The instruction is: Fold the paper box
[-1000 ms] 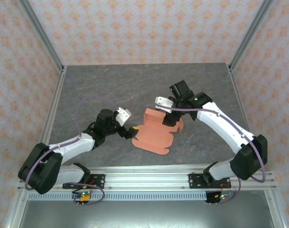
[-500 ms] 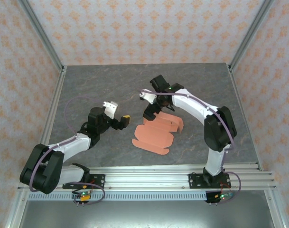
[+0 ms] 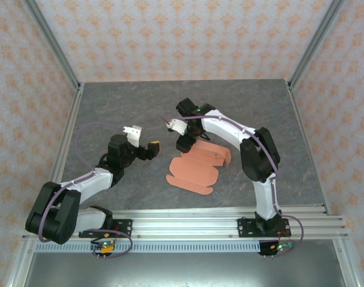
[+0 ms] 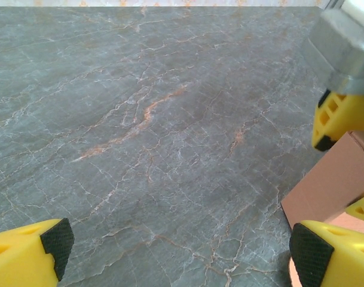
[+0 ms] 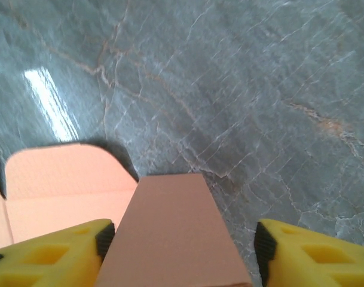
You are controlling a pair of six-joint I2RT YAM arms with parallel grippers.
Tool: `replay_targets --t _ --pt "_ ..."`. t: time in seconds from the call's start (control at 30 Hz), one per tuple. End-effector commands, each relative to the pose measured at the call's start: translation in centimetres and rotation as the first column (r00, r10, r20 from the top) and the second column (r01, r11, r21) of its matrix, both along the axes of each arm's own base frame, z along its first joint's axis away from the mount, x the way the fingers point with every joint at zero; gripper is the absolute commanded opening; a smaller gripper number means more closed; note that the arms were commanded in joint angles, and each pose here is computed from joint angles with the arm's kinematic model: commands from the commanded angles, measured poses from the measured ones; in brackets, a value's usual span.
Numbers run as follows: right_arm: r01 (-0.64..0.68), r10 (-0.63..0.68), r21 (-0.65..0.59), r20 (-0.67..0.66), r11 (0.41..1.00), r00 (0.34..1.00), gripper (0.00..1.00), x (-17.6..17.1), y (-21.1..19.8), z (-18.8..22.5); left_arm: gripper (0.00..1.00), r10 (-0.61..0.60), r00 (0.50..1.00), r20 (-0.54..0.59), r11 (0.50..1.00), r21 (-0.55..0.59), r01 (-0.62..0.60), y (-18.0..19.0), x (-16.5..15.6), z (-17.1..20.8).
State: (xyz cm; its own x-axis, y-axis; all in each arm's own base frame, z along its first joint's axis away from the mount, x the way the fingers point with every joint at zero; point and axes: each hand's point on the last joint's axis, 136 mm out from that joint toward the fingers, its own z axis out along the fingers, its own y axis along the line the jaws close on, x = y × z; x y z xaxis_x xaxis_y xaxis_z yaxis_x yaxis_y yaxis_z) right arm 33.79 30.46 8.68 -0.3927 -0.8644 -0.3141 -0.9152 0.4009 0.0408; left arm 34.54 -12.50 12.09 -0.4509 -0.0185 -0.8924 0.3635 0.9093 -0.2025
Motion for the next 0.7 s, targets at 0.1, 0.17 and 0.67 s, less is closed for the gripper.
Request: replay_targets --t 0.1,0.17,0.67 --pt "-0.054 0.054 0.005 -0.025 0.999 0.998 0.42 -0.9 -0.2 1.0 0.97 0.007 0.999 0.038 1.000 -0.020 -0.006 0.1 0.3 1.1" --pt "-0.077 0.077 0.023 -0.022 0.997 0.997 0.39 -1.2 0.0 1.3 0.97 -0.023 0.999 0.039 0.999 -0.022 0.024 -0.4 0.1 1.2" --pt "-0.450 0.440 0.115 0.107 0.885 0.892 0.41 -7.3 -1.7 6.7 0.96 -0.512 0.856 0.067 0.858 0.078 0.507 -8.9 -5.6 1.7"
